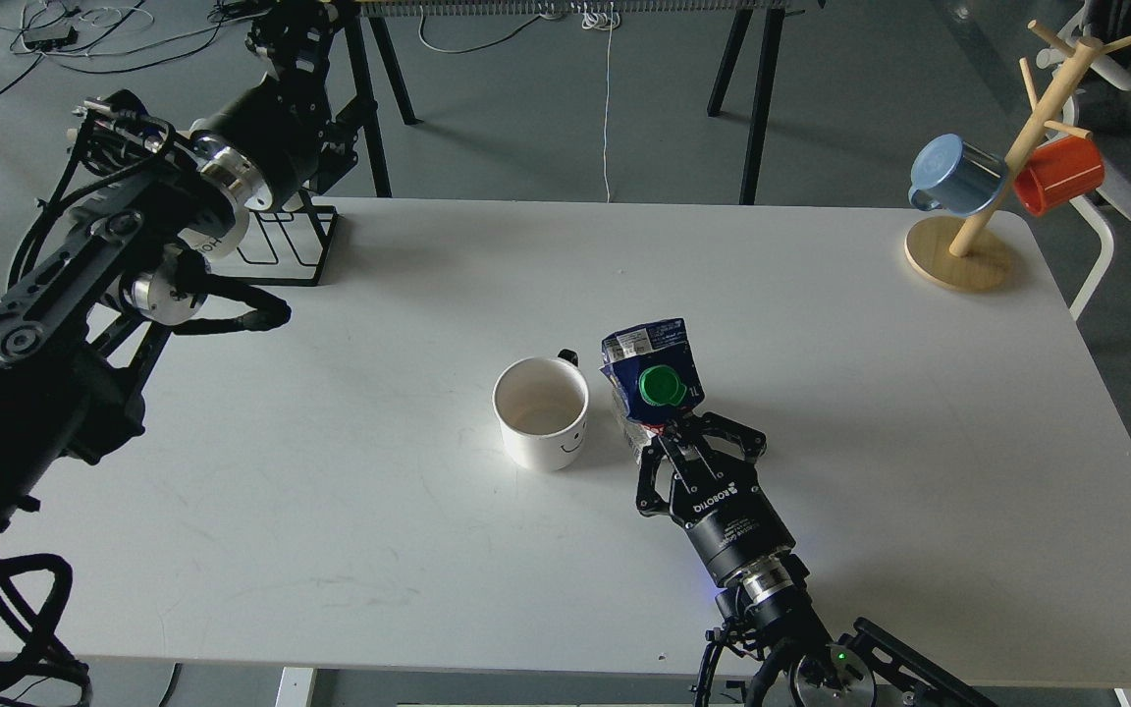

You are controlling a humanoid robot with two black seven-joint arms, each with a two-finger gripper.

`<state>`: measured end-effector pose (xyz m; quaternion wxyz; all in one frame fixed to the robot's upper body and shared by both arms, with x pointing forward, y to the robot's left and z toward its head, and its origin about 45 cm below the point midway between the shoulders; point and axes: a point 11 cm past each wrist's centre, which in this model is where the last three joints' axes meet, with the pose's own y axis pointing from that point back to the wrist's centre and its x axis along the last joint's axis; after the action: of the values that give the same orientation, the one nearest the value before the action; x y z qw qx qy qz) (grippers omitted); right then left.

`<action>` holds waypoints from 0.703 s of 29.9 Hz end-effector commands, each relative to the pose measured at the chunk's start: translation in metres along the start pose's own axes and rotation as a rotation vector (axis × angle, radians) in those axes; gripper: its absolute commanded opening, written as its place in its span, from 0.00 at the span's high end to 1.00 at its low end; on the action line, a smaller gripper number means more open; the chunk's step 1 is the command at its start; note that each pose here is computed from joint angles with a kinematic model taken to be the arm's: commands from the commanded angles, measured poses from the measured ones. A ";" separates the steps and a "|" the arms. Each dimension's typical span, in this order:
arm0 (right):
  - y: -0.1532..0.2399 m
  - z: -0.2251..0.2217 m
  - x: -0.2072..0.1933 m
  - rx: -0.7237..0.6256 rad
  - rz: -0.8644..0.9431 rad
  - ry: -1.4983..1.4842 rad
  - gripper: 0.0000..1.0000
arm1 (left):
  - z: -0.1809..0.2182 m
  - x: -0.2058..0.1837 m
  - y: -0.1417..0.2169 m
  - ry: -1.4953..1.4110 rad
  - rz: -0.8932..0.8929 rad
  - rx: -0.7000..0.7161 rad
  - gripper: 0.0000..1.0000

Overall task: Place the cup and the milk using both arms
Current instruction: 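Lower the milk carton onto the table next to the mug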

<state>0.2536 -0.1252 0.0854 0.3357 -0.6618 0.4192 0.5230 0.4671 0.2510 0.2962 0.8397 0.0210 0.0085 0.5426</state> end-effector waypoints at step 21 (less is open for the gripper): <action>0.003 0.016 -0.035 -0.012 -0.091 -0.080 0.04 | 0.000 0.002 0.001 -0.005 0.003 0.001 0.01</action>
<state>0.2482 -0.1078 0.1132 0.3657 -0.6657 0.3773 0.5299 0.4673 0.2522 0.2970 0.8394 0.0225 0.0063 0.5430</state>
